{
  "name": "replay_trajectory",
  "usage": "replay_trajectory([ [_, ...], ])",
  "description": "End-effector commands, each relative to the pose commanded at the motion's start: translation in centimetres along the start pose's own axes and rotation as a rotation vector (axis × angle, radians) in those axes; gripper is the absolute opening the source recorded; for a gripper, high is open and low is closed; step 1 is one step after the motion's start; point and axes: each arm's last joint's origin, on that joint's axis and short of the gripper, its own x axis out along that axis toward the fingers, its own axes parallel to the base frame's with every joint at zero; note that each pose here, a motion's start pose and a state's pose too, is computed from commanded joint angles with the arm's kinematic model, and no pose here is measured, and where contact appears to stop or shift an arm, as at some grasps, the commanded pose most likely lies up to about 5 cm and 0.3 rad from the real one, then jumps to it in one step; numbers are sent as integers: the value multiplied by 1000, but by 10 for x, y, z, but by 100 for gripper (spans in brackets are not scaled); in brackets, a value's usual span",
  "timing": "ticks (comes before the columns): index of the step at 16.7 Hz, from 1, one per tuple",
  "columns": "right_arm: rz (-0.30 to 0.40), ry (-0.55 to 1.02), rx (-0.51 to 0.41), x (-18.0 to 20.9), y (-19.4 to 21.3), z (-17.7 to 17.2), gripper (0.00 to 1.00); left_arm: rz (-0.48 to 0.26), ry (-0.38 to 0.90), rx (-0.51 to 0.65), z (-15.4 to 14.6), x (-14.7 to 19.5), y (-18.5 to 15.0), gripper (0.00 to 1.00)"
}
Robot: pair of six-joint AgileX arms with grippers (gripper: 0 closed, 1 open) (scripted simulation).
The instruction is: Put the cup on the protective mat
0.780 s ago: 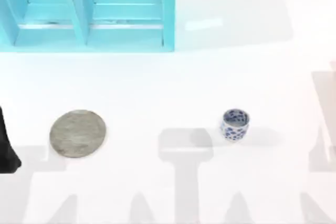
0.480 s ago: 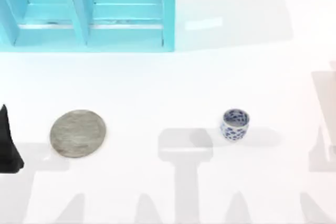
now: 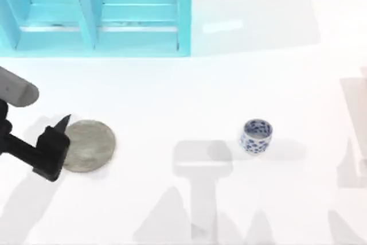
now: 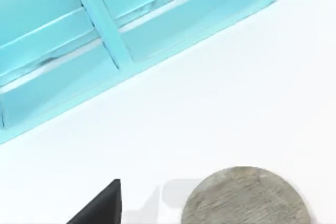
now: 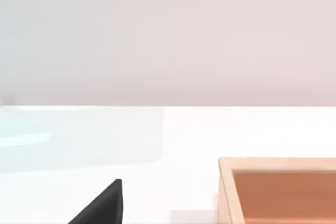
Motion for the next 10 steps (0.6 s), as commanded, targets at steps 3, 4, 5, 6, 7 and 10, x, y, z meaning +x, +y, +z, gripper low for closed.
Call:
replay_trajectory([
  [3, 0, 0, 0, 0, 0, 0, 100, -210, 221, 179, 48, 39, -13, 100],
  [4, 0, 0, 0, 0, 0, 0, 100, -283, 296, 240, 62, 57, -21, 100],
  [5, 0, 0, 0, 0, 0, 0, 100, -355, 369, 300, 74, 76, -31, 100],
  [6, 0, 0, 0, 0, 0, 0, 100, -424, 437, 358, 85, 97, -42, 100],
  [7, 0, 0, 0, 0, 0, 0, 100, -490, 499, 412, 95, 117, -55, 100],
  [10, 0, 0, 0, 0, 0, 0, 100, -657, 636, 553, 116, 172, -97, 100],
])
